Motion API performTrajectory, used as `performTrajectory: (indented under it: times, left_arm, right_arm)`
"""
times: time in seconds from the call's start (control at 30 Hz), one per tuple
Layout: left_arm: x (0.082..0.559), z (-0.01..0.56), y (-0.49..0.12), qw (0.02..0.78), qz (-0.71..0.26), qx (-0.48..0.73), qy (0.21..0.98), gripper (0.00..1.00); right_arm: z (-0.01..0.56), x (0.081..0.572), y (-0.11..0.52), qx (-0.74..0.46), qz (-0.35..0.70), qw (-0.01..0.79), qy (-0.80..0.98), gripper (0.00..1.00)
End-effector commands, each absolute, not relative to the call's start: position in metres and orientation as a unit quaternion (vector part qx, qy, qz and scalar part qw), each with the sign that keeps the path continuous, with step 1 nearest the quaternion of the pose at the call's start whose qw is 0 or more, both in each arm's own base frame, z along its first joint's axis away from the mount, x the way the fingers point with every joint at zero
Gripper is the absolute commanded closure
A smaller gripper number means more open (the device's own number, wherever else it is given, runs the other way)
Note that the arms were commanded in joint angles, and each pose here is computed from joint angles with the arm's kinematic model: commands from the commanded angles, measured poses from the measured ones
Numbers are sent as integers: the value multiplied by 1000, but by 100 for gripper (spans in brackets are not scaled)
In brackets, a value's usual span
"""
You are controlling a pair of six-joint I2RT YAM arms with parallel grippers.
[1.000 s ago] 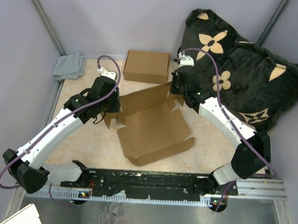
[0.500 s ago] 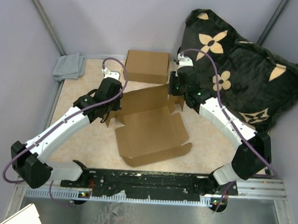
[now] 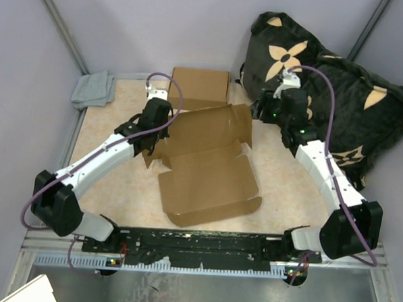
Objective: Fold the paper box
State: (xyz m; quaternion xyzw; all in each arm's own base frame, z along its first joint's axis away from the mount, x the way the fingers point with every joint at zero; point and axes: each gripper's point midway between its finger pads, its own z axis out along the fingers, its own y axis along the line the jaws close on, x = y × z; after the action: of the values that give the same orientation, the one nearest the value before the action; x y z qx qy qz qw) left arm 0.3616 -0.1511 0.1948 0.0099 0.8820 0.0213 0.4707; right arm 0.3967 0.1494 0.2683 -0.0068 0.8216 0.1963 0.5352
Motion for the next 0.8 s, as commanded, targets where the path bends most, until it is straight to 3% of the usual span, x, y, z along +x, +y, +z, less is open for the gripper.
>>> performTrajectory:
  times: [0.0, 0.37, 0.77]
  left_arm:
    - [392, 215, -154, 508, 24, 2, 861, 100]
    - [399, 228, -137, 592, 29, -3, 805, 100]
    - [423, 205, -133, 569, 53, 4, 820, 100]
  right_arm:
    - [265, 414, 137, -39, 231, 554, 799, 43]
    - [188, 448, 119, -88, 222, 512, 825, 49]
    - [162, 462, 101, -87, 256, 521, 810, 54]
